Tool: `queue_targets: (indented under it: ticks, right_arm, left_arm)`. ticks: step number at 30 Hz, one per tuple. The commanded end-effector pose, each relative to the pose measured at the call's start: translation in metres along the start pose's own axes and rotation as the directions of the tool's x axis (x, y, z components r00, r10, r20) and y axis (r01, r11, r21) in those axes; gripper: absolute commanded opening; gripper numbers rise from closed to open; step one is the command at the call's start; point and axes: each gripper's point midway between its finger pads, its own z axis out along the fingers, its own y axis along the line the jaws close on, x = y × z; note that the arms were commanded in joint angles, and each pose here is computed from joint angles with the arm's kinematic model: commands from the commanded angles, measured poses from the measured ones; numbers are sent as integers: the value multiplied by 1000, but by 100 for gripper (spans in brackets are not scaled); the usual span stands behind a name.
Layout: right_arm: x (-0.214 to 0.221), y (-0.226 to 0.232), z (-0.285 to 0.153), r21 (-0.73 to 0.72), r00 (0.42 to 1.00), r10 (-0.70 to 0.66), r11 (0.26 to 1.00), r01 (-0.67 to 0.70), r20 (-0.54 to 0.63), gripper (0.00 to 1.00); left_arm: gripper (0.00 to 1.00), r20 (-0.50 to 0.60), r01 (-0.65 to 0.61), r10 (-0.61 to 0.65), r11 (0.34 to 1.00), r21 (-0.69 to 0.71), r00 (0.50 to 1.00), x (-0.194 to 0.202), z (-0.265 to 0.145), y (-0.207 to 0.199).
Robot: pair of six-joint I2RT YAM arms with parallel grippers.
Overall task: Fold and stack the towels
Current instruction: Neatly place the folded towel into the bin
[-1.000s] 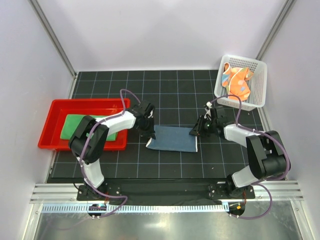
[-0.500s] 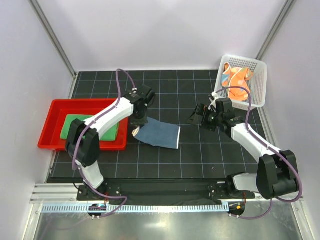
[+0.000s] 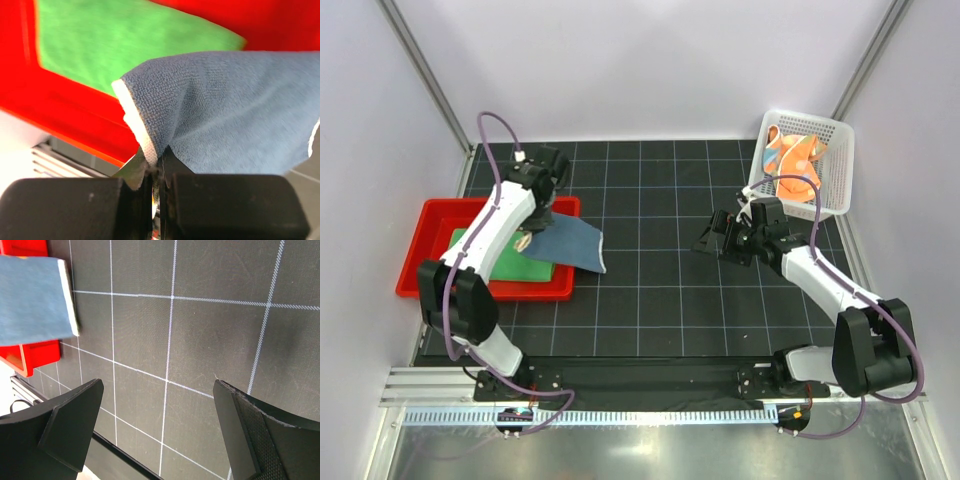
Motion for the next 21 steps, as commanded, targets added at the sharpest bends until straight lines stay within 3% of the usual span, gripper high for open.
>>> queue_targets:
  ticks: [1, 7, 21]
  right_arm:
    - [-6, 4, 1, -26, 1000, -15, 1000, 15, 18, 100]
    - [-8, 2, 4, -22, 1000, -22, 1000, 23, 19, 100]
    - [-8, 1, 4, -9, 999, -36, 999, 37, 11, 100]
  left_arm:
    - [0, 50, 24, -19, 994, -105, 999, -18, -4, 45]
    - [0, 91, 42, -27, 985, -165, 995, -37, 4, 76]
    - [0, 39, 16, -7, 970, -242, 999, -39, 39, 110]
